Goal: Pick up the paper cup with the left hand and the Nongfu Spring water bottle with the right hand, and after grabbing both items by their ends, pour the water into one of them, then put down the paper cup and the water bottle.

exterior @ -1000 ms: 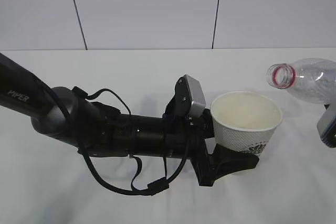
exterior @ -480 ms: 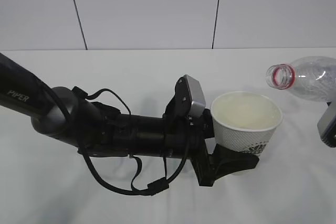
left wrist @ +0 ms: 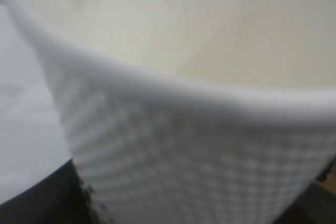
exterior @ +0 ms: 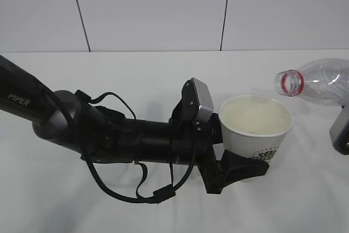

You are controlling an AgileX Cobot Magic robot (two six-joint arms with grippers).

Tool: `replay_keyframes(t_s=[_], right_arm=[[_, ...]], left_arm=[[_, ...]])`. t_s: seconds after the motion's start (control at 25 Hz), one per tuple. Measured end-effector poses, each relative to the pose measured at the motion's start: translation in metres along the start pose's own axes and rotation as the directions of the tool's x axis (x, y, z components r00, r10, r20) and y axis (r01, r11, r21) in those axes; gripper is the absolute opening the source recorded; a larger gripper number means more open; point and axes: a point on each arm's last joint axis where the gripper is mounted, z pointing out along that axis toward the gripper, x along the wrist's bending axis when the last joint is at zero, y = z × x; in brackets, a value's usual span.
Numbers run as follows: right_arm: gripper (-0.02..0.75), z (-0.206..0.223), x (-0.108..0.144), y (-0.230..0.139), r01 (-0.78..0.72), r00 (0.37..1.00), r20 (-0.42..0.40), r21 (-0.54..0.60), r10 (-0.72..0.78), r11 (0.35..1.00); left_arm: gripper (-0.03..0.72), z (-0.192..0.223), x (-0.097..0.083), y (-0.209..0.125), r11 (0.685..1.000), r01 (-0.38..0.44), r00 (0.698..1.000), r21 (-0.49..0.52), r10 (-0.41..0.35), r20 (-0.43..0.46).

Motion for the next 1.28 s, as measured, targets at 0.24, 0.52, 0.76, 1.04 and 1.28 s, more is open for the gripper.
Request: replay_keyframes(t_s=[0.24,0.52,0.76,1.04,1.28], right_arm=[[0.473,0.0,0.0,0.0,0.015,1.0,0.0,0.0,-0.015,1.0],[0.473,0.0,0.0,0.0,0.036,0.999,0.0,0.0,-0.036,0.999],[0.473,0.0,0.0,0.0,0.057,0.998,0.0,0.0,-0.057,0.998],[0.473,0.0,-0.0018,-0.0004,0.06,0.998,0.02,0.006,-0.06,0.998],[0.473,-0.0001,-0.0035,-0.0005,0.058,0.998,0.038,0.008,-0.058,0.998]], left_arm=[[0.55,0.0,-0.0001,-0.0001,1.0,-0.001,1.0,0.001,0.001,0.001],[0.55,0.0,-0.0001,-0.0001,1.0,-0.001,1.0,0.001,0.001,0.001],[0.55,0.0,-0.0001,-0.0001,1.0,-0.001,1.0,0.001,0.001,0.001],[0.55,0.0,-0.0001,-0.0001,1.0,-0.001,1.0,0.001,0.001,0.001],[0.55,0.0,-0.0001,-0.0001,1.0,-0.001,1.0,0.001,0.001,0.001]])
